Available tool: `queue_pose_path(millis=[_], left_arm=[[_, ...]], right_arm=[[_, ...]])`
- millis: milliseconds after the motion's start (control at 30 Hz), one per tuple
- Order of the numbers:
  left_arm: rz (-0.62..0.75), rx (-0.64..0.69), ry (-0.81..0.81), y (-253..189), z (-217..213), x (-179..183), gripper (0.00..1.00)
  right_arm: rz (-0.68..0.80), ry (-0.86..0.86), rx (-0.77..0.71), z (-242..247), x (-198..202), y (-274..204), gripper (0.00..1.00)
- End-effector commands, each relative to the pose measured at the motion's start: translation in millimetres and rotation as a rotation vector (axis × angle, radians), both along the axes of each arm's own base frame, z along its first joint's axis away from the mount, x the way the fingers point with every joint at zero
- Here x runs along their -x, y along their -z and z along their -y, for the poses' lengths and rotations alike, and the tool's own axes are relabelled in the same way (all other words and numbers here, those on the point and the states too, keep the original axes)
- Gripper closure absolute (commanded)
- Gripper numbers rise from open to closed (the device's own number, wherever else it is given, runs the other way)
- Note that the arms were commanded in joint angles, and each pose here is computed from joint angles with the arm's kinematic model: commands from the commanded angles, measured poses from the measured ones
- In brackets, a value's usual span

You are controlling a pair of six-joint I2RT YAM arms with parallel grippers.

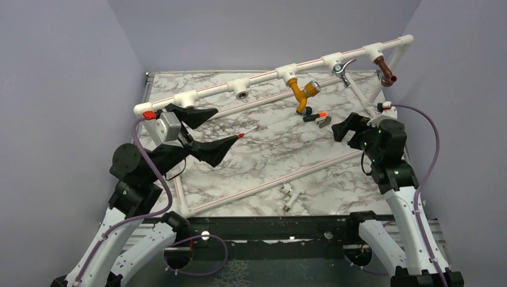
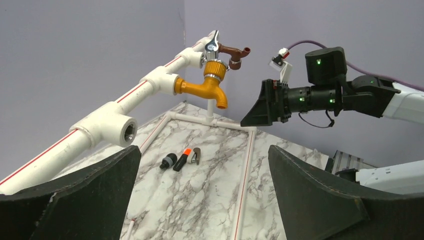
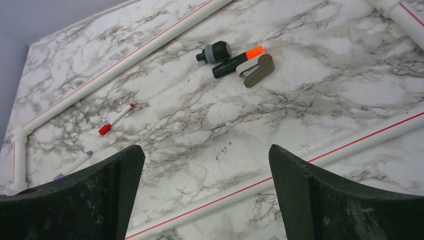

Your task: Install the water faucets

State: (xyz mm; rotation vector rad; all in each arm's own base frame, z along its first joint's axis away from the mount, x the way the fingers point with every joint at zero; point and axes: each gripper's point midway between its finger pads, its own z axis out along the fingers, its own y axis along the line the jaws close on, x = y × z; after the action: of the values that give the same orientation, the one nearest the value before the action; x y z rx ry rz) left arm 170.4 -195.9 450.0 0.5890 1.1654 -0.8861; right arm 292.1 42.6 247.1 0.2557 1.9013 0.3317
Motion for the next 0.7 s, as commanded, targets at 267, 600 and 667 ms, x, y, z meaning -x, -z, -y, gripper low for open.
queue_pose_path(millis=[267,600,667], left_arm=[[-0.095,-0.074,-0.047,27.4,-7.8,-1.7,0.01],[-0.191,-0.134,-0.108,50.9,-16.6,-7.2,0.01],[-0.219,-0.147,-0.126,57.5,-19.2,-8.7,0.01]], right_arm=[[-0.201,-0.214,-0.007,-29.2,38.6,16.9,0.0],[-0.327,-0.266,-0.055,-40.2,48.9,56.9,0.03],[-0.343,-0.281,-0.087,-45.8,50.6,61.4,0.06]])
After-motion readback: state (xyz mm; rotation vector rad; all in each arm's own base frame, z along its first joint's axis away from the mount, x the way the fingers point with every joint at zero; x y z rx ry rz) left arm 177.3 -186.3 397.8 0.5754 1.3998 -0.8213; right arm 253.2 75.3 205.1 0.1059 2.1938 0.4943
